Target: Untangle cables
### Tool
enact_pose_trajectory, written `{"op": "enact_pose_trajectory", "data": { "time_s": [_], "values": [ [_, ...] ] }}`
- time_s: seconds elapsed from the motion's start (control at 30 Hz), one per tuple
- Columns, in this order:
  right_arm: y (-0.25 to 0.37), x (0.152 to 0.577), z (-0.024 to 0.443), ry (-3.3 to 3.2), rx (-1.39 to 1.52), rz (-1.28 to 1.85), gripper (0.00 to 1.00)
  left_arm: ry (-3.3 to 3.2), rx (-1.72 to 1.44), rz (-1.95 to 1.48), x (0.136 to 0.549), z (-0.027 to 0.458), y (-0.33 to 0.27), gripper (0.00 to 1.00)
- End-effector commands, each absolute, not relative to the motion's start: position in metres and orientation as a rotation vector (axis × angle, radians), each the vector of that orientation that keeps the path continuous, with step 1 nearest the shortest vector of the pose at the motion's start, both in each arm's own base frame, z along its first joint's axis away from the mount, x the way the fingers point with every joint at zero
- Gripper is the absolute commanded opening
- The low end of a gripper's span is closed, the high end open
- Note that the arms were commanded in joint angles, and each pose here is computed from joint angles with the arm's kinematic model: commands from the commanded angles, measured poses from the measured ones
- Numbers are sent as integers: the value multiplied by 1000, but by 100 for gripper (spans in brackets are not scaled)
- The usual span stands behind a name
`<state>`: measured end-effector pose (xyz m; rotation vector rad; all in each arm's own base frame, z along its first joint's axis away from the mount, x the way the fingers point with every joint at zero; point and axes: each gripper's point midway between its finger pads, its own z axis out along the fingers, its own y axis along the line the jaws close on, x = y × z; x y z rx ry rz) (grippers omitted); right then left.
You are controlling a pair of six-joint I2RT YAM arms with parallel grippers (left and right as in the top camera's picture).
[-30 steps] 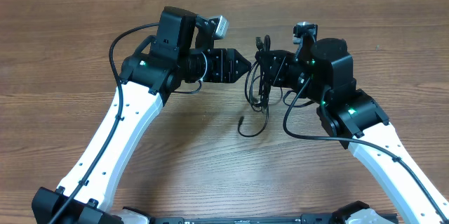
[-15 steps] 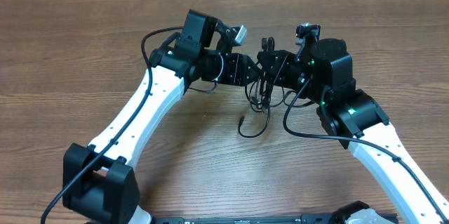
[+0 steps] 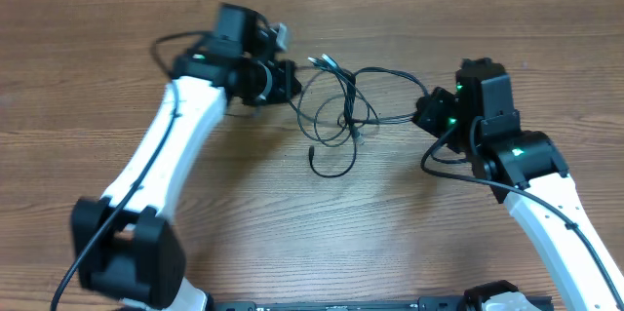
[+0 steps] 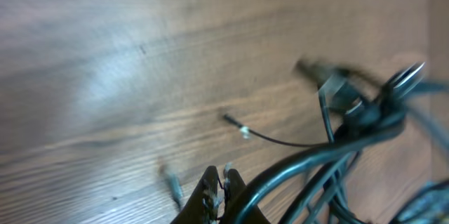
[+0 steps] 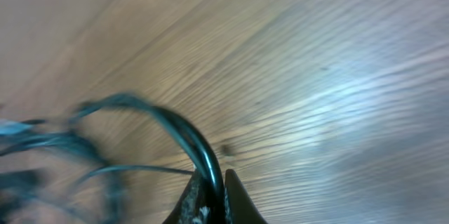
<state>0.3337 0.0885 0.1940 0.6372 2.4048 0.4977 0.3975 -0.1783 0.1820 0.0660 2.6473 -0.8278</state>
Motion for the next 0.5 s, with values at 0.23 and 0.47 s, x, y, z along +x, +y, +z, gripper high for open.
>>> {"op": "enact_pose_trajectory", "data": {
  "time_s": [0.23, 0.47],
  "values": [
    [62, 319, 172, 2574, 471, 373, 4, 2353, -105, -512, 414, 282, -89, 4],
    [175, 308, 248, 2310, -215, 1208, 4, 2449, 28, -609, 393, 266, -118, 4]
  ]
}}
